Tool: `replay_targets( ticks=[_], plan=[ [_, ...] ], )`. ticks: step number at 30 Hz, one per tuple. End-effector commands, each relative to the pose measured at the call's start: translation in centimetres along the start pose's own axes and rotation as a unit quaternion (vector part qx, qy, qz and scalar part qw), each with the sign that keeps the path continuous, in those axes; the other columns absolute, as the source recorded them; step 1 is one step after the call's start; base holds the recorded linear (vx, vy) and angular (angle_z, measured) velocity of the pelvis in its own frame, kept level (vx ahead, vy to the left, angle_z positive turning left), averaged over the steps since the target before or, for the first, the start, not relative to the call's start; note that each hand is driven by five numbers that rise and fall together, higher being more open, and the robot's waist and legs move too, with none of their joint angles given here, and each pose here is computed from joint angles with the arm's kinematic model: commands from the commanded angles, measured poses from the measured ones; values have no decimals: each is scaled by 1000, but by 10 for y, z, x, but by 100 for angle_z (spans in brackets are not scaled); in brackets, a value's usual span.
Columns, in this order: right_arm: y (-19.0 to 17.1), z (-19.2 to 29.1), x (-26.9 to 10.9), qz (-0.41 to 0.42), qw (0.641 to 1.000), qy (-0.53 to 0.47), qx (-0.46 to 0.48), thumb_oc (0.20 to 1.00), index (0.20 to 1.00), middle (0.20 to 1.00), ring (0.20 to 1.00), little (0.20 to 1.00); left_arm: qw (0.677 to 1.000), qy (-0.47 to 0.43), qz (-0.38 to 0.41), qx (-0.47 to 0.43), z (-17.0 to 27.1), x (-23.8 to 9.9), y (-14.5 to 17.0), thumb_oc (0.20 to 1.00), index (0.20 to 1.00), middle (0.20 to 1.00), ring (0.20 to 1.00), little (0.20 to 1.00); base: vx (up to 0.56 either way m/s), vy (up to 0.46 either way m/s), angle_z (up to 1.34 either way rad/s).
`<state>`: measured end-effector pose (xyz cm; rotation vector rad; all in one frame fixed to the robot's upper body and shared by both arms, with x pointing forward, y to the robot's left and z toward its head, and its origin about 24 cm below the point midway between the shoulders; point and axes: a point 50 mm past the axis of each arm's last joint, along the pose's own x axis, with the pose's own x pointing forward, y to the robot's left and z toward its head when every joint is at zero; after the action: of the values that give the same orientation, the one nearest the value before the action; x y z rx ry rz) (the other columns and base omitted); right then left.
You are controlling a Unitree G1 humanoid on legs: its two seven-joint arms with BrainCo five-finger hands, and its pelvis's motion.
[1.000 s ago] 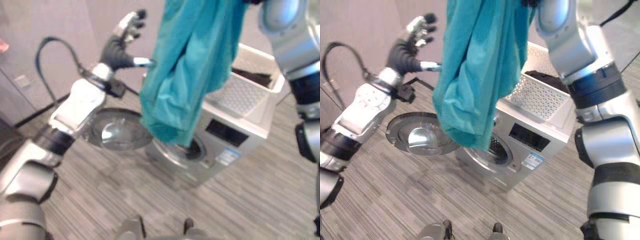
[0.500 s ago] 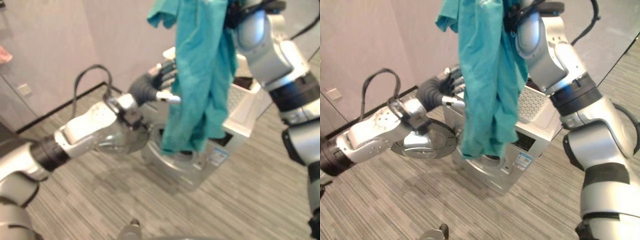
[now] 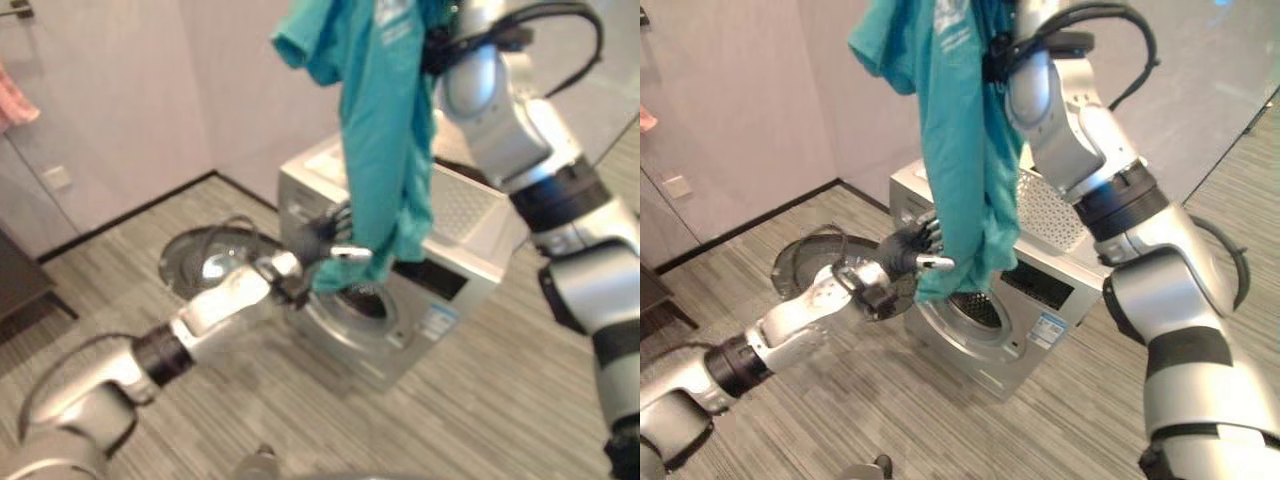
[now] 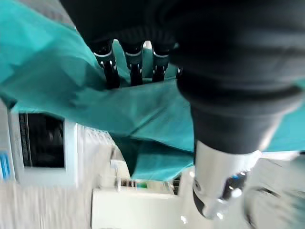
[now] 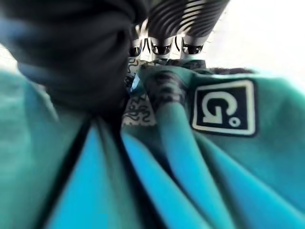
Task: Grab the laundry basket,head to the washer,open it,put in the laundry and shut it.
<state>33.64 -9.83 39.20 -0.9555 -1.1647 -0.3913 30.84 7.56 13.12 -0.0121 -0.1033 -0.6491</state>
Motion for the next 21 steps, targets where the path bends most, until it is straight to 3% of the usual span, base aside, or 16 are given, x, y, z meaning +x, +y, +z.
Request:
replay_targets(
  ticks=[1,2,6,14,21],
  plan=[
    [-41,11,24,-79,996,-28,10,200,200,200,200,200,991,-73,40,103,34,10,16,1000,1000,1000,1000,1000,0,0,0],
    [-43,13,22,-82,996,-30,24,200,200,200,200,200,983,-80,81,145,34,17,24,1000,1000,1000,1000,1000,34,4,-2],
    [-45,25,19,-92,993,-49,58,200,200,200,200,200,966,-87,166,176,28,26,36,1000,1000,1000,1000,1000,33,-6,-7],
    [-36,48,7,-82,983,-84,140,200,200,200,200,200,965,-108,218,94,21,26,33,1000,1000,1000,1000,1000,20,3,-9],
    [-35,55,-6,-55,979,-112,163,200,200,200,200,200,960,-130,233,81,29,16,42,1000,1000,1000,1000,1000,10,-1,-5]
  ],
)
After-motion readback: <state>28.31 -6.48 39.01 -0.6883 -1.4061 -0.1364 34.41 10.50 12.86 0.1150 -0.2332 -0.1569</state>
